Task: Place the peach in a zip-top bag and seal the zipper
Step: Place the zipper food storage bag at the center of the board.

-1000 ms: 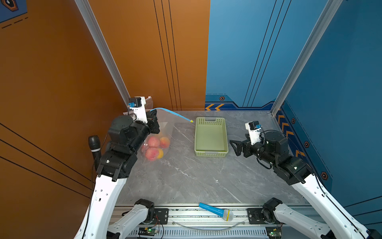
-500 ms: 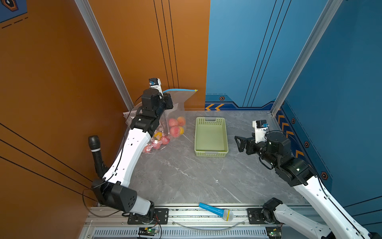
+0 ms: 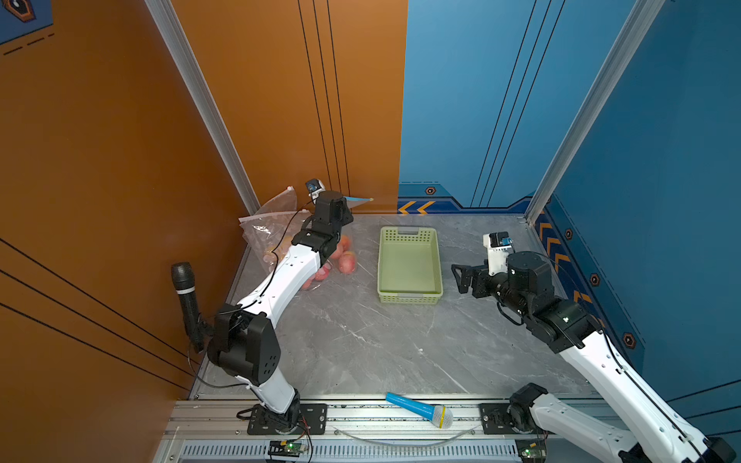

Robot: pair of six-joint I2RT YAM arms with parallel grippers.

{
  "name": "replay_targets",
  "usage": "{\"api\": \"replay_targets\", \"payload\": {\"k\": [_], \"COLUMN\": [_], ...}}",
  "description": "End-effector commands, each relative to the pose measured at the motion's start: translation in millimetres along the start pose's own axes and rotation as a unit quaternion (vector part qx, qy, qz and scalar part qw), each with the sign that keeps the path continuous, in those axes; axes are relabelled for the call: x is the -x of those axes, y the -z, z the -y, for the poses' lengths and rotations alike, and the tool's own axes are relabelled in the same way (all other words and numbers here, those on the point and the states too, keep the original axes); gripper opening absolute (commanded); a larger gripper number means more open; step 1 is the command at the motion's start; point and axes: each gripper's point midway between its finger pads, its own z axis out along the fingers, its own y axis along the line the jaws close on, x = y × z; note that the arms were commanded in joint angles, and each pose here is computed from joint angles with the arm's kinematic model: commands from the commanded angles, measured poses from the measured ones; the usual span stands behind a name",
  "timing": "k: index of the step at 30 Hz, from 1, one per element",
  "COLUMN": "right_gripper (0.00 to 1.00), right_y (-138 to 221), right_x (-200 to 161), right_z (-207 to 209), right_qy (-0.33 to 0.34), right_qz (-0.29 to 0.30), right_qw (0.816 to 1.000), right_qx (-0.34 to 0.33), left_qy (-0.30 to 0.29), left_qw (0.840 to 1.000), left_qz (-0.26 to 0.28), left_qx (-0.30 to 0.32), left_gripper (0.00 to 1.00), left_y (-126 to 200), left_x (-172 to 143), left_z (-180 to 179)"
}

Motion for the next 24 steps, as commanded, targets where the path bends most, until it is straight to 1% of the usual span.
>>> {"api": "replay_targets", "payload": {"k": [1, 4, 6, 8, 10, 12, 14, 15, 16, 19, 20, 21, 22, 24], "right_gripper": [1.00, 1.00, 1.00, 1.00, 1.00, 1.00, 1.00, 1.00, 1.00, 1.00, 1.00, 1.00, 1.00, 1.00], "right_y": [-3.2, -5.2, -6.6, -7.7, -8.1, -7.6, -6.8, -6.4, -5.4, -3.8, -3.4, -2.7, -2.5, -0.6], "right_x": [-0.5, -1.6, -2.4, -3.0, -4.4, -4.6, -5.4, -5.2, -4.3, -2.7, -2.9, -3.6, -4.4, -6.1], "right_z": [-4.4, -6.5, -7.7, -8.4, -8.5, -9.5, -10.5, -11.2, -11.3, -7.9, -5.0, -2.1, 2.1, 8.8], "right_qy": [-0.011, -0.014, -0.017, -0.019, -0.023, -0.027, -0.028, -0.028, -0.028, -0.027, -0.026, -0.025, -0.024, -0.024], "right_qz": [0.000, -0.005, -0.008, -0.010, -0.012, -0.013, -0.014, -0.015, -0.015, -0.016, -0.018, -0.020, -0.021, -0.021], "right_qw": [1.000, 1.000, 1.000, 0.999, 0.999, 0.999, 0.999, 0.999, 0.999, 0.999, 0.999, 0.999, 0.999, 0.999], "right_qx": [0.015, 0.020, 0.024, 0.025, 0.026, 0.029, 0.032, 0.034, 0.034, 0.022, 0.014, 0.005, -0.005, -0.023], "left_qy": [0.091, 0.105, 0.107, 0.110, 0.117, 0.129, 0.146, 0.151, 0.152, 0.154, 0.151, 0.148, 0.145, 0.143], "left_qw": [0.995, 0.993, 0.992, 0.991, 0.989, 0.986, 0.984, 0.984, 0.985, 0.985, 0.986, 0.986, 0.986, 0.985], "left_qz": [0.033, 0.028, 0.030, 0.035, 0.040, 0.042, 0.037, 0.033, 0.029, 0.035, 0.030, 0.034, 0.042, 0.056], "left_qx": [0.034, 0.051, 0.062, 0.073, 0.082, 0.093, 0.096, 0.089, 0.081, 0.065, 0.070, 0.070, 0.071, 0.079], "left_gripper": [0.00, 0.00, 0.04, 0.06, 0.12, 0.27, 0.55, 0.65, 0.73, 0.90, 0.96, 1.00, 0.98, 0.98], "left_y": [9.5, 13.8, 18.7, 23.0, 26.4, 29.8, 33.5, 35.2, 37.5, 53.9, 59.8, 67.2, 77.2, 97.3], "left_x": [10.1, 5.9, 7.9, 10.5, 11.5, 11.2, 7.4, 5.8, 3.9, 12.0, 5.1, 6.6, 9.1, 10.0], "left_z": [-41.1, -66.3, -78.8, -90.4, -101.8, -114.7, -124.5, -124.2, -123.1, -118.6, -125.2, -126.6, -130.0, -140.6]}}
